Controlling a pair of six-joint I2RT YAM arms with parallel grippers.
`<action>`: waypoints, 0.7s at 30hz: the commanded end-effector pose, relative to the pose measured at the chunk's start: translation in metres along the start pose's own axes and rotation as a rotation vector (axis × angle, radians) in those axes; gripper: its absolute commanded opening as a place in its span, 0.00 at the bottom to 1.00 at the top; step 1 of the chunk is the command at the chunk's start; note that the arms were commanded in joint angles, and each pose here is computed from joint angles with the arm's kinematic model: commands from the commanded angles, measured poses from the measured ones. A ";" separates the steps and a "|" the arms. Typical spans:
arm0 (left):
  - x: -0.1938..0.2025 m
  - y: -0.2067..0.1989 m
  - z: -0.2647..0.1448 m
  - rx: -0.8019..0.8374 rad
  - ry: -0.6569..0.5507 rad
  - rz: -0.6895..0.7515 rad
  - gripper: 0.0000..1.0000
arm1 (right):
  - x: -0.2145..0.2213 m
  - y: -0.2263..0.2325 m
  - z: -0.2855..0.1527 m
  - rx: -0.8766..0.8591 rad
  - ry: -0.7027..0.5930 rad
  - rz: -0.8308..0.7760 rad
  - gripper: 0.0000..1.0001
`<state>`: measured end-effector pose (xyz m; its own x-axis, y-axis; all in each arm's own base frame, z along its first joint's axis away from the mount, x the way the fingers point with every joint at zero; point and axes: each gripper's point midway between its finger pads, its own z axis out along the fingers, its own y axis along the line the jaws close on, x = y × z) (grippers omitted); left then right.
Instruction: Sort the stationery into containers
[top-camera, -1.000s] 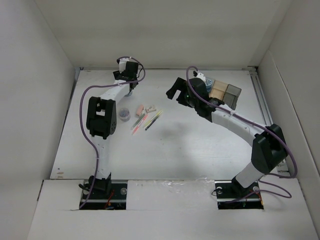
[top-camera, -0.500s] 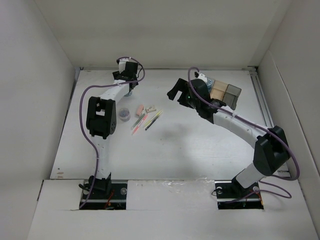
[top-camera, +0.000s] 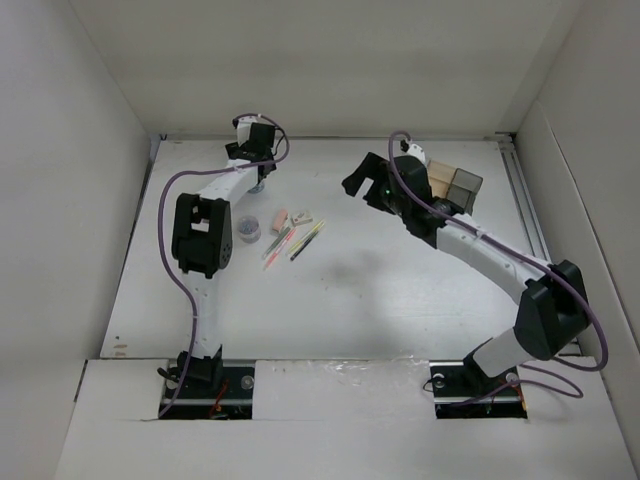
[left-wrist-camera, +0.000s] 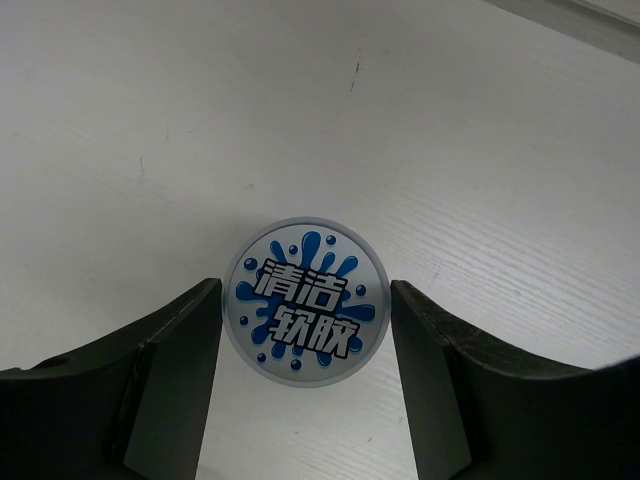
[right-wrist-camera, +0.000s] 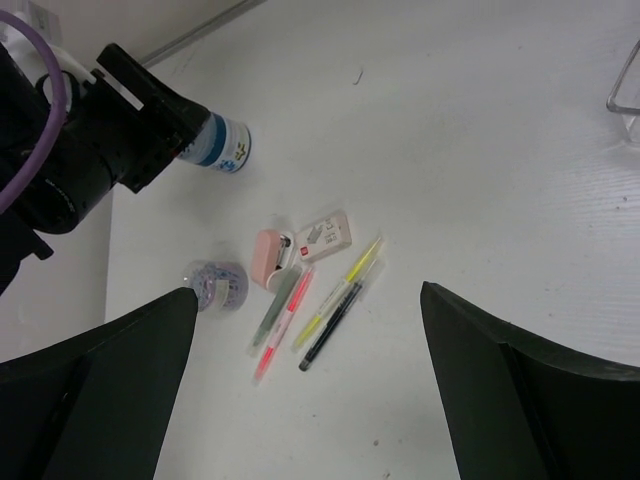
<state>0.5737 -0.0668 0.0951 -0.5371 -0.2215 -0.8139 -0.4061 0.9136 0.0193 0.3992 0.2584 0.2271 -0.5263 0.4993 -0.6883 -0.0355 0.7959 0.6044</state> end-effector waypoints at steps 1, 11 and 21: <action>-0.070 -0.004 -0.049 0.082 -0.109 -0.117 0.24 | -0.028 0.017 -0.016 -0.069 -0.072 0.011 0.99; -0.096 -0.078 -0.169 0.368 -0.194 -0.135 0.22 | -0.048 -0.016 -0.025 -0.003 -0.124 0.048 0.99; 0.041 -0.199 -0.257 0.674 -0.047 0.027 0.22 | -0.055 -0.078 -0.045 0.164 -0.184 0.119 0.99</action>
<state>0.4570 -0.3066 0.2201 -0.4822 -0.2015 -0.8526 0.0995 0.9543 -0.2818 0.3947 0.1704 0.2301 -0.4054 0.6044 -0.6859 0.1212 0.7792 0.6150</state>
